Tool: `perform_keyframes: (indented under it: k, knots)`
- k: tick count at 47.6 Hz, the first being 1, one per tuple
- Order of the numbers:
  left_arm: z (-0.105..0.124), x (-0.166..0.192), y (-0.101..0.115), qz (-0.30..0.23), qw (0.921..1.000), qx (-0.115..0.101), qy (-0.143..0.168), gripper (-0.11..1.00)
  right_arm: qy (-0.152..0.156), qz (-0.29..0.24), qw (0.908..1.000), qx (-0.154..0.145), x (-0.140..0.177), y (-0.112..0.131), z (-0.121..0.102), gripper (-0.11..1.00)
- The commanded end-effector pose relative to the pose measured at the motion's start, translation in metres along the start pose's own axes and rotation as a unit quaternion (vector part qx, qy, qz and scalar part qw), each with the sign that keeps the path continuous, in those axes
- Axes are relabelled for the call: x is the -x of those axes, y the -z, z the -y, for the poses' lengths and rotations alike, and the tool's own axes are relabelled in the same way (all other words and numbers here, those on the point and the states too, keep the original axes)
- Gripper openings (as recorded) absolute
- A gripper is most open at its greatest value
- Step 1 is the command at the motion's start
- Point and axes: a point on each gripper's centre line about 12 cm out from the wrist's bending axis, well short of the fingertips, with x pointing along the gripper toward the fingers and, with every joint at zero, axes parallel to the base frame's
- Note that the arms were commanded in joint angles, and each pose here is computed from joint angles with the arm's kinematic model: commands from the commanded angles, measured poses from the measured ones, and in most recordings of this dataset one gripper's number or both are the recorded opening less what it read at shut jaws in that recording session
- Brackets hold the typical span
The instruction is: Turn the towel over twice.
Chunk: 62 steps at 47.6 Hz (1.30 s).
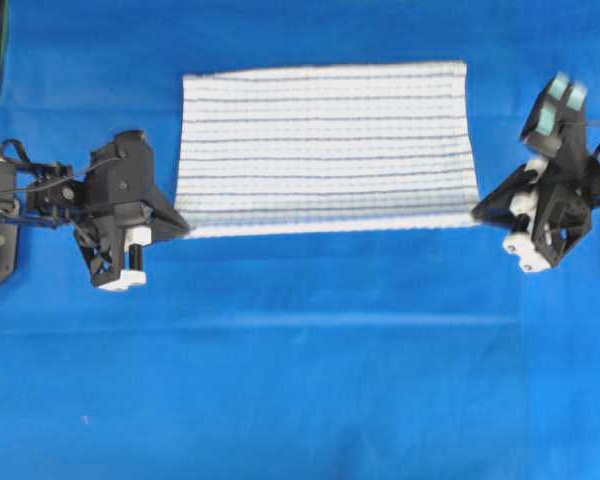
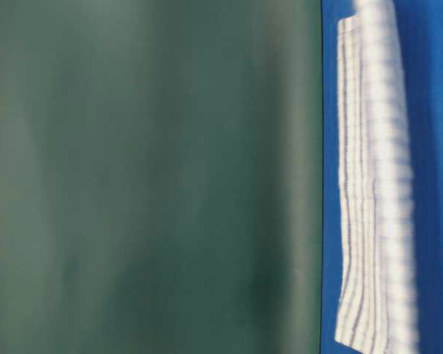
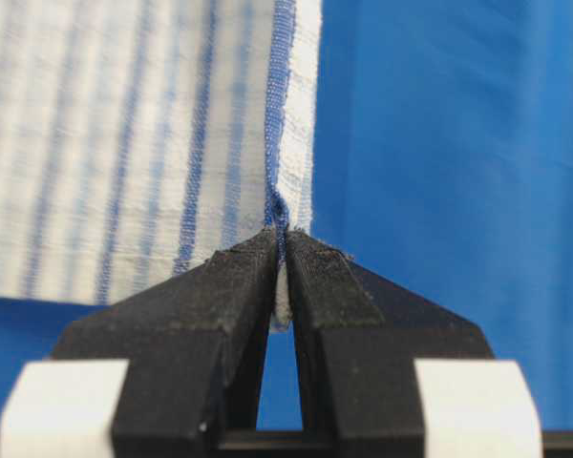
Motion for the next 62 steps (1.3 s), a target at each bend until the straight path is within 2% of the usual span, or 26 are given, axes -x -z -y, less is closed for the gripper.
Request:
perform_keyframes:
  k: [1, 10, 20, 28, 38, 55, 58, 62]
  knots:
    - [0.017, -0.007, 0.005, -0.006, 0.9997, -0.006, 0.022, 0.03, -0.022, -0.012, 0.9997, 0.006, -0.010, 0.010, -0.014, 0.05]
    - [0.052, -0.019, 0.018, -0.017, 0.9976, -0.010, 0.066, 0.03, -0.047, -0.054, 0.9974, 0.011, -0.032, 0.036, -0.039, 0.05]
    - [0.074, -0.024, 0.027, -0.021, 0.9953, -0.017, 0.093, 0.03, -0.060, -0.083, 0.9943, 0.028, -0.049, 0.048, -0.066, 0.05]
    - [0.076, -0.025, 0.030, -0.027, 0.9950, -0.016, 0.095, 0.03, -0.069, -0.088, 0.9930, 0.039, -0.053, 0.049, -0.079, 0.05]
    - [0.076, -0.026, 0.029, -0.026, 0.9950, -0.016, 0.095, 0.03, -0.068, -0.090, 0.9928, 0.040, -0.053, 0.049, -0.079, 0.05]
    - [0.081, -0.023, 0.015, -0.005, 0.9947, -0.013, 0.102, 0.05, -0.045, -0.111, 0.9917, 0.046, -0.044, 0.047, -0.078, 0.06]
    - [0.082, -0.020, 0.010, 0.003, 0.9944, -0.011, 0.105, 0.13, -0.043, -0.112, 0.9915, 0.050, -0.040, 0.044, -0.079, 0.22]
    - [0.084, -0.012, 0.001, 0.019, 0.9936, -0.012, 0.111, 0.34, -0.045, -0.108, 0.9912, 0.062, -0.034, 0.039, -0.082, 0.48]
